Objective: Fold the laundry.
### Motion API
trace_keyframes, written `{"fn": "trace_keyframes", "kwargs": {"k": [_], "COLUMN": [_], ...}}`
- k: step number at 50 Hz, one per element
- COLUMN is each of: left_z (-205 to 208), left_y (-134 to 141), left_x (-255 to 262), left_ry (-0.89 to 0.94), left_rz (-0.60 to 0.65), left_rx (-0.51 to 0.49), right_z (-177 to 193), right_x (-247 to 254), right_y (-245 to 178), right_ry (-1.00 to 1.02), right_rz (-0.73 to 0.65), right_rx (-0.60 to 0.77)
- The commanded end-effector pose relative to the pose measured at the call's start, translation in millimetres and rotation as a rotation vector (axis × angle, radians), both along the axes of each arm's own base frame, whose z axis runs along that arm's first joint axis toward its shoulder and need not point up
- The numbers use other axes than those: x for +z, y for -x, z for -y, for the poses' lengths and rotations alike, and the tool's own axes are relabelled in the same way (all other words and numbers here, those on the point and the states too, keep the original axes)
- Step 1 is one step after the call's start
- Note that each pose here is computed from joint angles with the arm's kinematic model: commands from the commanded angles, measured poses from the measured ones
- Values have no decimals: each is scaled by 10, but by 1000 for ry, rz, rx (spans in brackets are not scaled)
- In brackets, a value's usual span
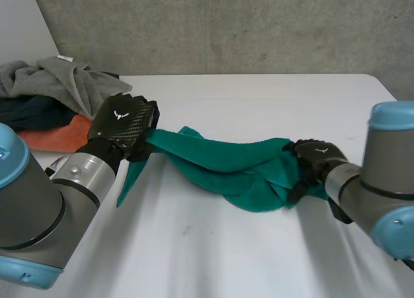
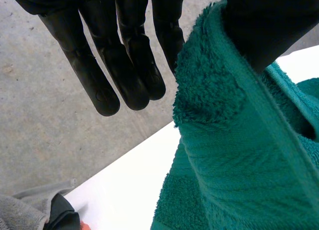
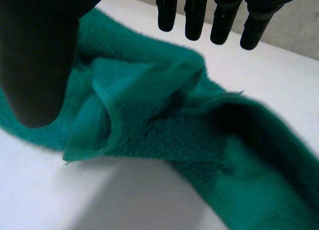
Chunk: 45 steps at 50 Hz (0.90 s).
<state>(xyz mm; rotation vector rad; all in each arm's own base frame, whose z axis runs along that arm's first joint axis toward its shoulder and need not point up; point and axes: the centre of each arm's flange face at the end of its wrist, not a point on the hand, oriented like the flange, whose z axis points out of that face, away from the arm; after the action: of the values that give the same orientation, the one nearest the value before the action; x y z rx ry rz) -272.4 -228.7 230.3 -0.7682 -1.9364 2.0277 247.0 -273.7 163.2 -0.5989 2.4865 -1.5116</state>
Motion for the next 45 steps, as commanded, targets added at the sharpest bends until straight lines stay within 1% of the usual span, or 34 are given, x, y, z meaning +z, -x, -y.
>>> {"fn": "trace_keyframes", "kwargs": {"k": [1,4,8,11,12,13,15,16,17,18,19,20,23,24,26,30,32,35,36,38,39,42,43,45], "left_z": [0,0,-12,-34,-41,-48,-66,-75,-77,-65,-56,-42,24,42,95,130,160,306,414,549,617,893,964,1178], "left_y": [-2,-4,-11,-34,-43,-52,-103,-117,-137,-192,-213,-248,-372,-397,-457,-458,-433,-395,-370,-316,-272,-124,-85,30], "left_x": [-3,2,72,195,229,266,411,455,505,618,650,689,791,802,798,660,528,287,181,123,103,107,152,352], "left_ry": [-2,-1,19,51,58,64,90,97,107,128,132,137,145,143,125,74,39,-11,-22,-6,8,89,123,247], "left_rz": [-2,-3,-11,-24,-26,-29,-35,-33,-31,-21,-14,-4,55,73,134,229,266,320,336,337,333,304,289,231], "left_rx": [2,3,5,8,10,11,22,24,29,46,53,66,110,119,142,135,123,115,114,114,112,114,117,132], "right_z": [287,335,396,414,381,317,238,221,216,211,205,195,144,103,59,-6,100,255,291,383,485,692,858,1020], "right_x": [-461,-510,-432,157,391,830,1210,1360,1612,1753,1820,1935,2093,2161,2193,2169,2014,1778,1733,1654,1586,1548,1556,1603], "right_y": [-161,-185,-143,-131,-120,-67,34,101,244,337,386,481,580,621,654,699,697,680,678,669,644,593,558,522], "right_ry": [3,0,40,202,258,363,455,493,555,582,591,595,581,552,506,400,339,268,257,247,251,303,357,426], "right_rz": [-5,-7,-4,41,57,74,74,60,18,-23,-52,-117,-199,-239,-264,-307,-326,-319,-314,-300,-276,-235,-209,-184], "right_rx": [9,9,-15,-14,-11,-8,-3,-4,-5,4,9,28,65,99,126,179,194,208,207,200,191,157,115,65]}}
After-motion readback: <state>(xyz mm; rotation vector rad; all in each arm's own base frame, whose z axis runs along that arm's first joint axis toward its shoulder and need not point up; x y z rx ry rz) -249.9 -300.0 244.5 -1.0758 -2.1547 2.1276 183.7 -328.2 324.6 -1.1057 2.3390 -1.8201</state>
